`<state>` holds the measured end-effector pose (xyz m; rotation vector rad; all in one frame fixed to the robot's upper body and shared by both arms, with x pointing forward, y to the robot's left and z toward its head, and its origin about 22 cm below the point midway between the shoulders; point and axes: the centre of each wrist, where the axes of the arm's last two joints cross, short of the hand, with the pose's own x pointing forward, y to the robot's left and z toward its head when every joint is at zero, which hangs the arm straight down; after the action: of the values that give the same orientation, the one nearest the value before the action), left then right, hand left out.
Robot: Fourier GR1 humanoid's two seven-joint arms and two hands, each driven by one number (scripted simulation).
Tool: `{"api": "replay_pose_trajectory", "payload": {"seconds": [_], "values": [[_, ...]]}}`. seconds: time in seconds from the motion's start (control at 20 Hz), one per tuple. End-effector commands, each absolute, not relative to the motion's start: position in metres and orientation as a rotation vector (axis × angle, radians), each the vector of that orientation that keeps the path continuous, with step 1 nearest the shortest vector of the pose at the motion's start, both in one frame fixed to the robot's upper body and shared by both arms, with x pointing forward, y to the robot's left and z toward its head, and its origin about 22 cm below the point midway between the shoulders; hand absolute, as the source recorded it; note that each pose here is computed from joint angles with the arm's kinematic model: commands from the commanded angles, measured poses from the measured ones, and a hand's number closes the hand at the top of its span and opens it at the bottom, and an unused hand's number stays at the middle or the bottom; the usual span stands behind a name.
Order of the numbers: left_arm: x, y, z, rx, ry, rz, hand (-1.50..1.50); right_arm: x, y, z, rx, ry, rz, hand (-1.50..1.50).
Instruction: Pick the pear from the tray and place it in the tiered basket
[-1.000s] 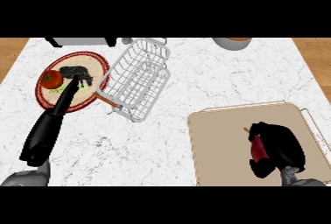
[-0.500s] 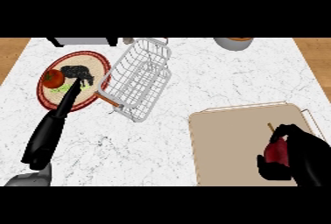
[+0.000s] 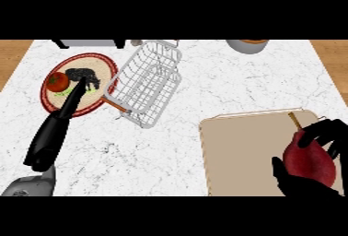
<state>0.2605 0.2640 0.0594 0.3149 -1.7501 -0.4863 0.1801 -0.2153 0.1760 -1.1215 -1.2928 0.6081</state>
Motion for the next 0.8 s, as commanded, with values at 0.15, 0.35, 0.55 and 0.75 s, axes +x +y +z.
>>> {"api": "replay_pose_trajectory", "payload": {"seconds": [0.15, 0.35, 0.55, 0.75], "values": [[0.256, 0.264, 0.065, 0.309, -1.757, -0.512, 0.0, 0.19, -0.181, 0.237, -1.105, -1.481, 0.595, 1.5], [0.253, 0.251, 0.053, 0.306, -1.77, -0.498, 0.0, 0.191, -0.141, 0.268, -1.09, -1.543, 0.603, 1.5], [0.264, 0.26, 0.056, 0.287, -1.761, -0.514, 0.0, 0.242, -0.108, 0.289, -1.018, -1.539, 0.57, 1.5], [0.254, 0.25, 0.055, 0.286, -1.749, -0.508, 0.0, 0.254, -0.08, 0.304, -1.002, -1.513, 0.541, 1.5]]}}
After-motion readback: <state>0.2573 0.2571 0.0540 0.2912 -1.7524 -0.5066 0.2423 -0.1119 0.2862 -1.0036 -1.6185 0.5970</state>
